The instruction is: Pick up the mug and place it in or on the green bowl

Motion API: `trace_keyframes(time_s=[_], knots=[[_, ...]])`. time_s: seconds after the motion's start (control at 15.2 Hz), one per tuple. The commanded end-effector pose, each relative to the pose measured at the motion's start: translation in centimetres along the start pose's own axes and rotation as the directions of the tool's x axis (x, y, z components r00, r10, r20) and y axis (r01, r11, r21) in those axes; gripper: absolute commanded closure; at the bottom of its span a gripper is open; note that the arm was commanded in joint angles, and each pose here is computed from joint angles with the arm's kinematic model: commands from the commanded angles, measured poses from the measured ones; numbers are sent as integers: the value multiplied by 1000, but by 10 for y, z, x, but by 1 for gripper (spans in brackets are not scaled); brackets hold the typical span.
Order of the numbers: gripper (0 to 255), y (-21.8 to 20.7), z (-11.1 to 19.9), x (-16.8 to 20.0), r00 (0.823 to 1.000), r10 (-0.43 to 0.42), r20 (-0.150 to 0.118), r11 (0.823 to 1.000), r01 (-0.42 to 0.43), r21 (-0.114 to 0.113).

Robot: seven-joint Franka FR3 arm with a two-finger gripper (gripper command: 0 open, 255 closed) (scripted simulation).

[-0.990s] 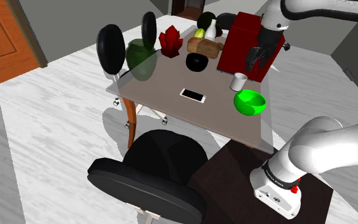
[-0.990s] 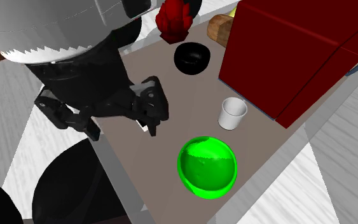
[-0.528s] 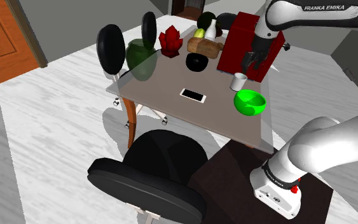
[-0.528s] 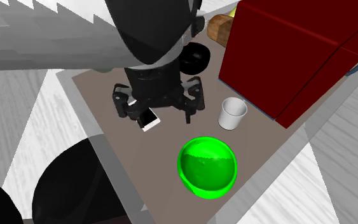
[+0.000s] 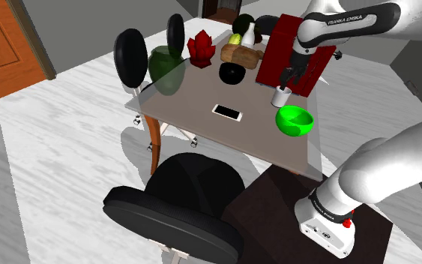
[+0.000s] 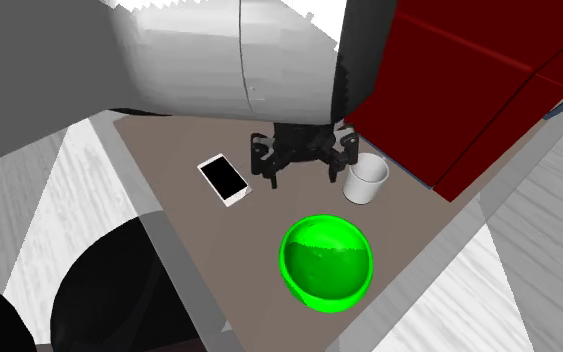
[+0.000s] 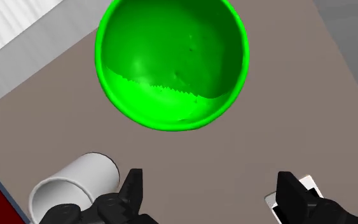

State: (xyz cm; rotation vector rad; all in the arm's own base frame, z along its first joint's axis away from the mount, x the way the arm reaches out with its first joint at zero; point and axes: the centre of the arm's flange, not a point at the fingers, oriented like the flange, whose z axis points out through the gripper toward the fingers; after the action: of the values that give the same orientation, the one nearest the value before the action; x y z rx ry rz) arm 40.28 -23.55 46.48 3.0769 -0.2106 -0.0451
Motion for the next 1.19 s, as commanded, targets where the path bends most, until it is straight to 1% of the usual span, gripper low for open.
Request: trace_keyframes(time_s=[0.0, 0.79, 1.12], knots=[[0, 19, 16, 15, 1000, -3, -2, 1000, 3, -3], [0, 118, 105, 98, 1000, -19, -12, 1000, 19, -8], [0, 123, 130, 102, 1000, -19, -13, 1000, 19, -8]])
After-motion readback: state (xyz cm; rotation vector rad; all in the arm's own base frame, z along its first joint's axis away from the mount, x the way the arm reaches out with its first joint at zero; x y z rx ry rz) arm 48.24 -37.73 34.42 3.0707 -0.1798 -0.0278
